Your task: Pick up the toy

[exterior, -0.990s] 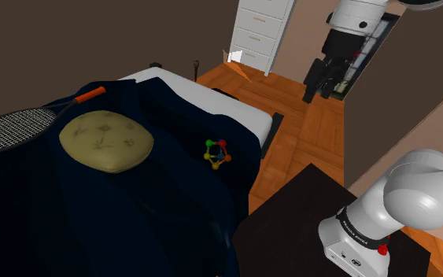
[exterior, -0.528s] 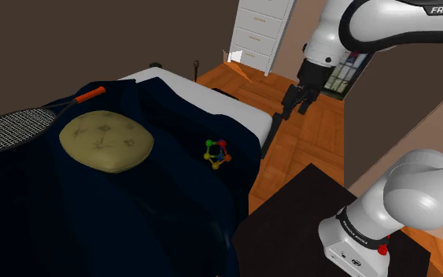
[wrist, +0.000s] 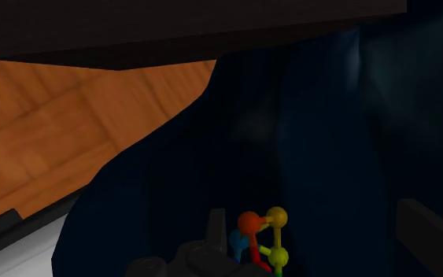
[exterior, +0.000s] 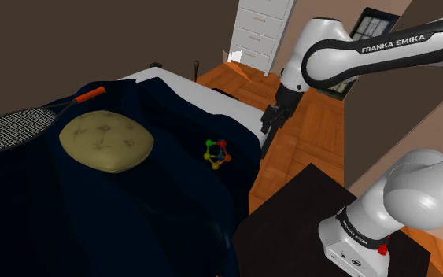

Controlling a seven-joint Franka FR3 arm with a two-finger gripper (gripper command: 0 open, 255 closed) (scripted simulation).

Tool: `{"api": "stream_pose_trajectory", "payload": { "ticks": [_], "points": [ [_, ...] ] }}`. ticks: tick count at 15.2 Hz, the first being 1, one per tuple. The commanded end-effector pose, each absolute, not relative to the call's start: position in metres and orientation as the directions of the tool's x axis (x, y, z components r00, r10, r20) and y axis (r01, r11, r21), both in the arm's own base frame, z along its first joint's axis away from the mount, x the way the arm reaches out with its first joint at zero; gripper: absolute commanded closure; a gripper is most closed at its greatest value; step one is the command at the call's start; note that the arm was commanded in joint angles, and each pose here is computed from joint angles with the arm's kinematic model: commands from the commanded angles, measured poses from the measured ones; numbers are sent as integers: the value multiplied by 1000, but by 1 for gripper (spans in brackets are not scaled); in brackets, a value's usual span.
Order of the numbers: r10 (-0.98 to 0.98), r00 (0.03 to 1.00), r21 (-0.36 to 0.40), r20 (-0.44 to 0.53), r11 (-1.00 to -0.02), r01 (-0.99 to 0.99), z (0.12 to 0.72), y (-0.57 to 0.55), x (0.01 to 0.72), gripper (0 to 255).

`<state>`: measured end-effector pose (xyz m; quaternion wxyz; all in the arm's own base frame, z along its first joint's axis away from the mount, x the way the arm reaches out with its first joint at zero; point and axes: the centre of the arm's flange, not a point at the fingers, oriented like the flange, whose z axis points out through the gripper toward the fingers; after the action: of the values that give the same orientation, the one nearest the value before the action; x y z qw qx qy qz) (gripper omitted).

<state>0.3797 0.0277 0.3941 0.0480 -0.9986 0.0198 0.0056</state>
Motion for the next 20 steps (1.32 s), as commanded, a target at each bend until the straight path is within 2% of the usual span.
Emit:
{"api": "stream_pose_trajectory", "payload": {
  "ticks": [1,20],
  "points": [
    [-34,999,-99,1,-994,-34,368,25,392,0],
    [11,995,-136,101,-990,25,153,18,508,0]
  ]
}}
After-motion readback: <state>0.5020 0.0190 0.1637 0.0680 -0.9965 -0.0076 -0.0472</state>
